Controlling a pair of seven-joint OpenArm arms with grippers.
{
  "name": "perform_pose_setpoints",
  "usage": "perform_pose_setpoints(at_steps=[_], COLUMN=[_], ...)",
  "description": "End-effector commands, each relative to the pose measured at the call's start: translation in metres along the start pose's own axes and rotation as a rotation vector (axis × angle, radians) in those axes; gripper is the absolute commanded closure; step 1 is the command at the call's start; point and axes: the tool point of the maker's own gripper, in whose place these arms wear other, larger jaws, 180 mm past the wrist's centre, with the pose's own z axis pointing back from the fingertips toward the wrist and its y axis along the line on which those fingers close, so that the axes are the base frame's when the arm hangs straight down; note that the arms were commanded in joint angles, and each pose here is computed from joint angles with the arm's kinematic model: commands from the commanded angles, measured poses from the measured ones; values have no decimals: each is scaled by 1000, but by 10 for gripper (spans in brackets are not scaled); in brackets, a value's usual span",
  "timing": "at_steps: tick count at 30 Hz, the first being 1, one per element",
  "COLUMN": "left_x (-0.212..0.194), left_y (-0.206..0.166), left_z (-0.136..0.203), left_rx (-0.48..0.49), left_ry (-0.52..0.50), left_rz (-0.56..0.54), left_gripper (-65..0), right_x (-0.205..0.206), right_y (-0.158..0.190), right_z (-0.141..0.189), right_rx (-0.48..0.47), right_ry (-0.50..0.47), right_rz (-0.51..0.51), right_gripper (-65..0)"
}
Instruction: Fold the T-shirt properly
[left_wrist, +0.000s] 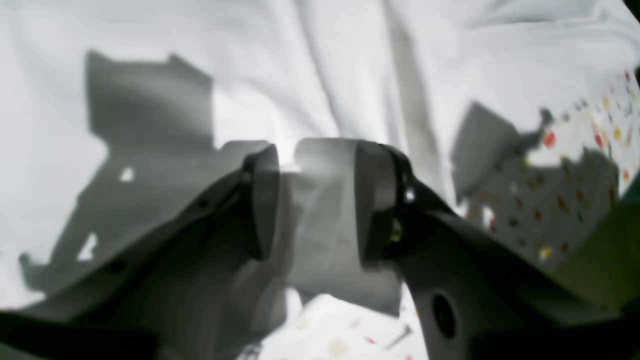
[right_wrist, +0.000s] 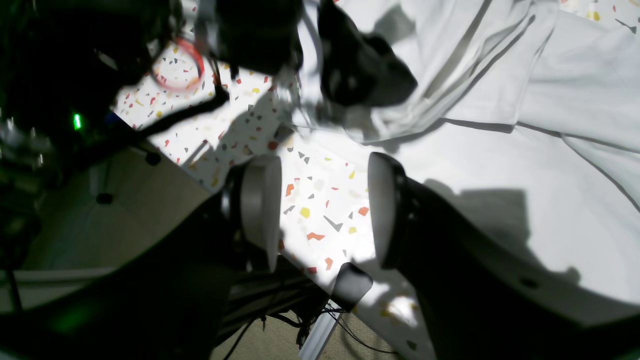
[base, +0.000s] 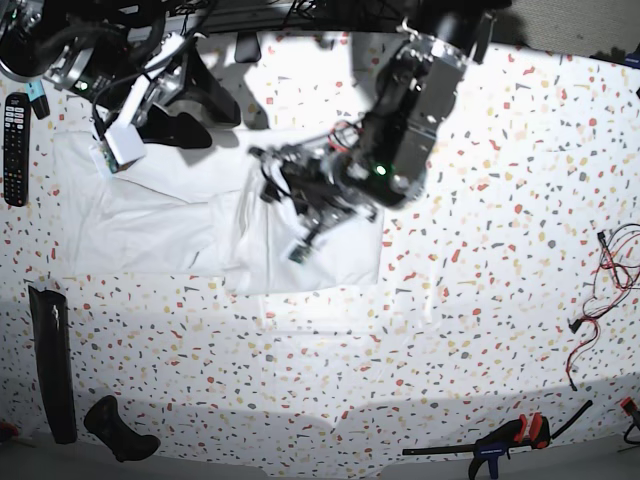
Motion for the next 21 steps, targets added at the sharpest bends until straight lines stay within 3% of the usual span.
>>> perform_pose_setpoints(at_steps=[1,10,14,16,18,21], left_x=[23,61,77,93,100,82], left_y=[-14,-67,-41,-28,-20,-5], left_z=[3,1,10,24,35,38], left_rx=[-29,-120,24,112,155,178], left_ry=[-70,-202,-134,-150,-185,-152], left_rz=[-30,-220,-357,-413,-414,-419], left_gripper=[-245,-245,-245,-245,-245,-245], right_x=[9,9,9,9,9,9], right_y=[5,5,5,5,5,5], right_z=[2,2,2,2,2,2], right_rx=[16,16,16,16,16,16], right_ry=[-34,-34,-34,-34,-33,-33], right_rz=[20,20,20,20,21,21], right_gripper=[-280,-280,-280,-280,-280,-280])
